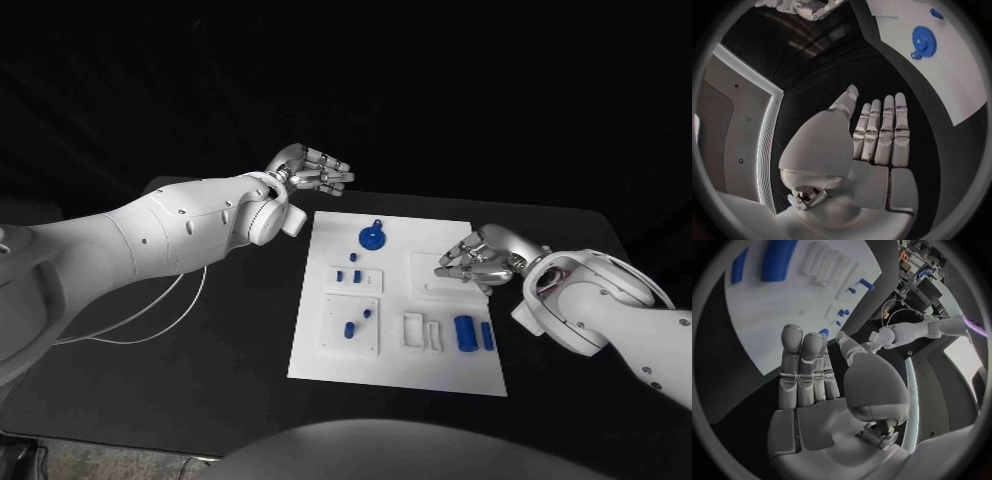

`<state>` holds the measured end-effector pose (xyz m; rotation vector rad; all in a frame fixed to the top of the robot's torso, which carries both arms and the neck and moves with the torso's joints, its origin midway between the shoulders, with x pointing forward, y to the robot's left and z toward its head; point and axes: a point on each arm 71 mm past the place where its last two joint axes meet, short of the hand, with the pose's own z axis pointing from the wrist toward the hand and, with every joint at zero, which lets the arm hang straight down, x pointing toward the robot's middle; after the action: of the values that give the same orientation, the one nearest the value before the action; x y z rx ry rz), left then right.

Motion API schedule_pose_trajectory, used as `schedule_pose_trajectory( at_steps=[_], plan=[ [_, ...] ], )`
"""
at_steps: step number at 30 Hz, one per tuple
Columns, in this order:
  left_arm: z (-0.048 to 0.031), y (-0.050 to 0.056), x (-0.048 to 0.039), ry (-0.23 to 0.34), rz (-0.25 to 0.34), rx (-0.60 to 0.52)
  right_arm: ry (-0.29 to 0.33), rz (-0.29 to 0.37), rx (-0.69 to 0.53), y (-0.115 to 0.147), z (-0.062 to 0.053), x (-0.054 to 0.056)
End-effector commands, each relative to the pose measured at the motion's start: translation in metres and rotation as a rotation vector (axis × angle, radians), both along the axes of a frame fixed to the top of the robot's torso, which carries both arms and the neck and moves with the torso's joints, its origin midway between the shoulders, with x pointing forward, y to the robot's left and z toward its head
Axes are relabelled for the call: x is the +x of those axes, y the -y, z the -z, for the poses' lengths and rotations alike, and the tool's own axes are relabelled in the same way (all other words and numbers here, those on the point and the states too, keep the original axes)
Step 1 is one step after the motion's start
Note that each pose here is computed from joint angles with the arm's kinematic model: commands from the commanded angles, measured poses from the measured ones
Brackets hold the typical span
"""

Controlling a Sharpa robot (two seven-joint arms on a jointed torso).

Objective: Assemble the parts on the task board

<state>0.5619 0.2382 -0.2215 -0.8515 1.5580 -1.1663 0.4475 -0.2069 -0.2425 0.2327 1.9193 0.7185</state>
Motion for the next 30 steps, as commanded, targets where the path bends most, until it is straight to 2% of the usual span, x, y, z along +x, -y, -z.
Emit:
schedule_pose_trajectory(
  at_steps=[1, 8, 15, 21, 30],
  plan=[
    [0.0002, -0.001, -0.002, 0.016, 0.012, -0.045, -0.187, 0.049, -0.022, 0.017, 0.014, -0.001],
    [0.0053, -0.009, -0.0055, 0.005, -0.009, -0.078, -0.315, 0.115, -0.149, 0.042, 0.025, -0.005],
    [0.0082, -0.01, -0.01, 0.004, -0.004, -0.091, -0.412, 0.14, -0.273, 0.048, 0.035, -0.015],
    [0.0107, -0.008, -0.0131, -0.001, 0.008, -0.096, -0.442, 0.136, -0.341, 0.046, 0.042, -0.023],
    [0.0121, -0.006, -0.0159, -0.003, 0.02, -0.097, -0.435, 0.121, -0.379, 0.036, 0.045, -0.029]
  ],
)
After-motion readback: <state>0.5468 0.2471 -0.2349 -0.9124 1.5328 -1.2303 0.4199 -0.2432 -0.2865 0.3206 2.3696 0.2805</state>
